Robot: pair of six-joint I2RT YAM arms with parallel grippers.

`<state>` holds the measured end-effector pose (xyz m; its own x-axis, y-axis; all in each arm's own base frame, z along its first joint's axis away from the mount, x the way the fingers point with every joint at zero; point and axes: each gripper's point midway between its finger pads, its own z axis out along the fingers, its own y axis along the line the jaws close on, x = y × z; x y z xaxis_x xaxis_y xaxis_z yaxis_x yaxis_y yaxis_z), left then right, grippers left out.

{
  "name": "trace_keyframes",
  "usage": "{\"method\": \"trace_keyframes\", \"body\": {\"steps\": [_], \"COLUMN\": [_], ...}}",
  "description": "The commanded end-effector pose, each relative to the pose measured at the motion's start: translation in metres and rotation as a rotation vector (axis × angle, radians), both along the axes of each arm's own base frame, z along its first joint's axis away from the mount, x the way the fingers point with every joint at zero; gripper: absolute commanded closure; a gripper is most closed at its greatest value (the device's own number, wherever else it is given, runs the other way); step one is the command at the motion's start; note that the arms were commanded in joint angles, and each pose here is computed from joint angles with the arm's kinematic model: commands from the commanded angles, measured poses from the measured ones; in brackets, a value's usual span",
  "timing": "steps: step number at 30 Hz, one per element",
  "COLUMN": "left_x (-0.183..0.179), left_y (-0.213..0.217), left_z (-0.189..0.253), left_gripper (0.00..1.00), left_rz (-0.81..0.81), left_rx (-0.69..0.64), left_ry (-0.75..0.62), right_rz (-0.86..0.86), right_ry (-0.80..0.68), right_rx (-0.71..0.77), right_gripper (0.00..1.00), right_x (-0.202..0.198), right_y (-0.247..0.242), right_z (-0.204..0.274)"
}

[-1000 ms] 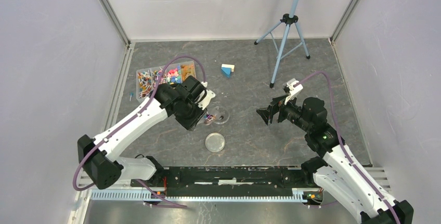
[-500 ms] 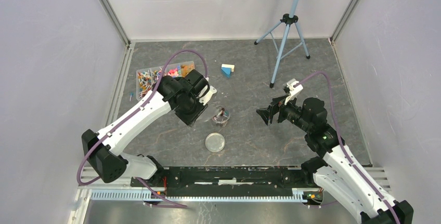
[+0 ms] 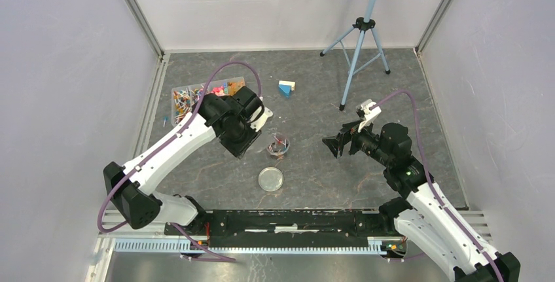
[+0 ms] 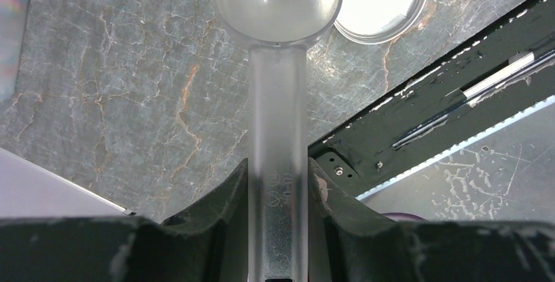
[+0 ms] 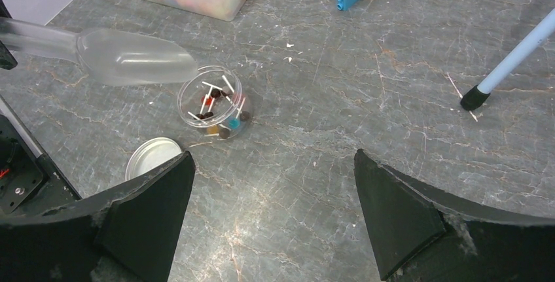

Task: Pack the candies
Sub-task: Place the fake candies in the packing bottle, then scoop the fake candies from the storage box.

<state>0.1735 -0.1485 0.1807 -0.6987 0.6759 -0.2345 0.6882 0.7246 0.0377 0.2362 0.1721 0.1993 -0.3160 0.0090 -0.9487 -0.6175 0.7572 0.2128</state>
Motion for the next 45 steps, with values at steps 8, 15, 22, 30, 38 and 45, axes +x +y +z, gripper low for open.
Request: {"method": "trace_keyframes", "body": {"steps": [8, 15, 22, 30, 38, 45], "left_x": [0.039, 0.065, 0.079, 0.093, 0.109, 0.111], "left_y": [0.007, 0.051, 0.14, 0.236, 0.293, 0.325], "left_z": [0.042, 0.056, 0.038, 0.04, 0.049, 0.006], "left_gripper": [0.98, 0.98, 0.98, 0.98, 0.98, 0.98], "left_rz": [0.14, 0.366, 0.612, 0.838, 0.874, 0.765], "left_rx": [-0.046, -0.107, -0.003, 0.24, 0.394, 0.613], "left_ry": [-0.224, -0.28, -0.292, -0.448, -0.582, -0.553], "right_rz": [0.022, 0.032, 0.049, 0.079, 0.084, 0.087], "right_ry": [-0.034, -0.047, -0.077, -0.123, -0.143, -0.152], "right_rx": [0.051, 0.053, 0.042, 0.063, 0.068, 0.042], "right_gripper": [0.02, 0.02, 0.02, 0.02, 0.02, 0.02], "right_x": [0.0, -0.003, -0.006, -0.006, -0.007, -0.009], "right_y": [0.006, 0.006, 0.006, 0.011, 0.011, 0.01], "right_z": [0.011, 0.009, 0.01, 0.021, 0.018, 0.021]}}
